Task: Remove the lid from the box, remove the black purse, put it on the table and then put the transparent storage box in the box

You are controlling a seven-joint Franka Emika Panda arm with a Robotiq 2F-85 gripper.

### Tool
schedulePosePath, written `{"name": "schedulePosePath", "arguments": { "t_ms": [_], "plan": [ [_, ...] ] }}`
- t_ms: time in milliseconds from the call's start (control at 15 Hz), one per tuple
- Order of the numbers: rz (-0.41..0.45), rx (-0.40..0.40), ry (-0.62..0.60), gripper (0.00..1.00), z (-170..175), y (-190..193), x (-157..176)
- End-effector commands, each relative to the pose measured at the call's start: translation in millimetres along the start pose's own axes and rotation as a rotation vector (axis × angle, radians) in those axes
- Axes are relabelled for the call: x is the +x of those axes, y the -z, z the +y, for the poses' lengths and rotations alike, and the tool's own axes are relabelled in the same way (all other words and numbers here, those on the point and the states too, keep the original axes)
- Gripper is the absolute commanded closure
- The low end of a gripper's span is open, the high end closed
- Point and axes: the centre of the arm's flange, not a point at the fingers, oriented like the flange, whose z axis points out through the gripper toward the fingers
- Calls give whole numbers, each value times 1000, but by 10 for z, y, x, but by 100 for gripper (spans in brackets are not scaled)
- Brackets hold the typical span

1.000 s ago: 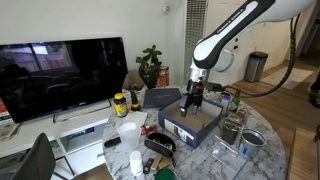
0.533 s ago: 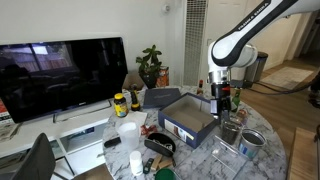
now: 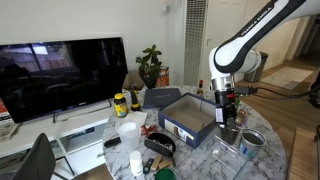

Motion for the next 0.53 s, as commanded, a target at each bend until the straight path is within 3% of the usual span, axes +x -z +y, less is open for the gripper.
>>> {"name": "schedulePosePath", "arguments": {
  "t_ms": [0, 467],
  "plan": [
    [16, -50, -4, 0, 15, -298, -56],
    [117, -71, 34, 0, -68, -732, -211]
  ]
}}
